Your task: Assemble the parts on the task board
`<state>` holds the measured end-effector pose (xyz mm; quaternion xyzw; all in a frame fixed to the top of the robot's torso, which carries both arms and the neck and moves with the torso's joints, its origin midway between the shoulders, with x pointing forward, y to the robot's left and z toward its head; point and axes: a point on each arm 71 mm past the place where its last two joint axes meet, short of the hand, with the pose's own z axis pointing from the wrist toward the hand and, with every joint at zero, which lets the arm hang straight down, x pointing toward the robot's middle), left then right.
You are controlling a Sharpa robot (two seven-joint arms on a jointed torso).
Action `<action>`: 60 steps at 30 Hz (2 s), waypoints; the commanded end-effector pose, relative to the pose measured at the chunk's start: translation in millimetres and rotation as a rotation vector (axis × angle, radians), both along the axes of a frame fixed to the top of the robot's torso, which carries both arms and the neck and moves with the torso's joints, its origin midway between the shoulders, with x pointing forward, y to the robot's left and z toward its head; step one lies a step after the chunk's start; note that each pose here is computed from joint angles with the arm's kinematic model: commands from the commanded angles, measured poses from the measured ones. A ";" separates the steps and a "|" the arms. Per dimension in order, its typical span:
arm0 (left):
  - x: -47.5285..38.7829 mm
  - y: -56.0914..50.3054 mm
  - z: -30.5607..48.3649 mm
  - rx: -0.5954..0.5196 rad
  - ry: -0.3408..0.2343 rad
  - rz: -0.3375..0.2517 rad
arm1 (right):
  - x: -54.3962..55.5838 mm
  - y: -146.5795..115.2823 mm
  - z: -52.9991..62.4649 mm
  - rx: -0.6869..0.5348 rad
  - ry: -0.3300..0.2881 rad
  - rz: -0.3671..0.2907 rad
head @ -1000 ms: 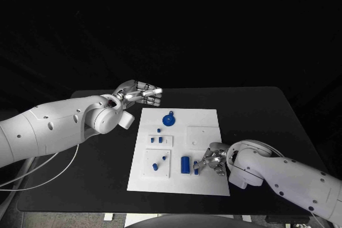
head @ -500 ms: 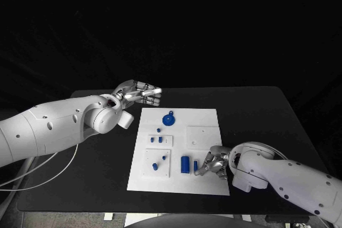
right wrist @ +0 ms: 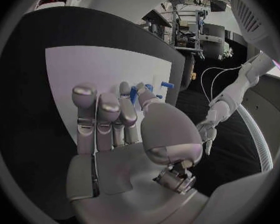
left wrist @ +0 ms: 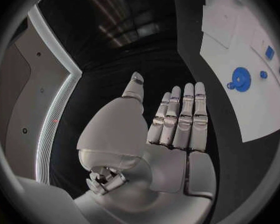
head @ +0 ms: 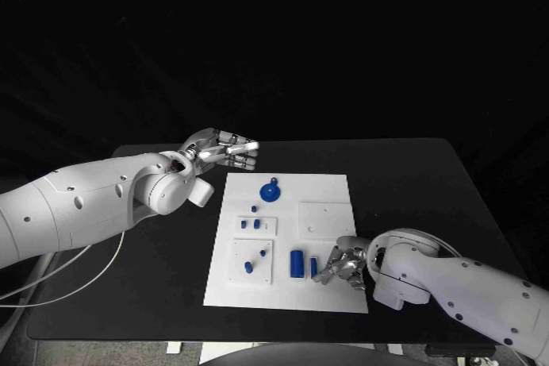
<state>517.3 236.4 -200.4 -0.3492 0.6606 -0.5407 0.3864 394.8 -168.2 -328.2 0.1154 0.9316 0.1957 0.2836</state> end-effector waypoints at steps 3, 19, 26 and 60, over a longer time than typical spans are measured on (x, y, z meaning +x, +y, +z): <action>-0.7 -2.4 0.9 -0.005 -0.002 -0.018 | 0.3 0.0 -2.1 -0.019 0.002 0.004; -0.7 -2.1 0.9 -0.004 -0.002 -0.017 | 3.9 3.7 -7.2 -0.037 0.006 -0.008; -0.7 -1.8 0.9 -0.003 -0.002 -0.018 | 3.8 3.1 -8.3 -0.035 0.019 -0.014; 31.6 22.2 10.5 -0.109 -0.139 0.191 | 125.6 -71.2 73.0 0.635 -0.350 -0.326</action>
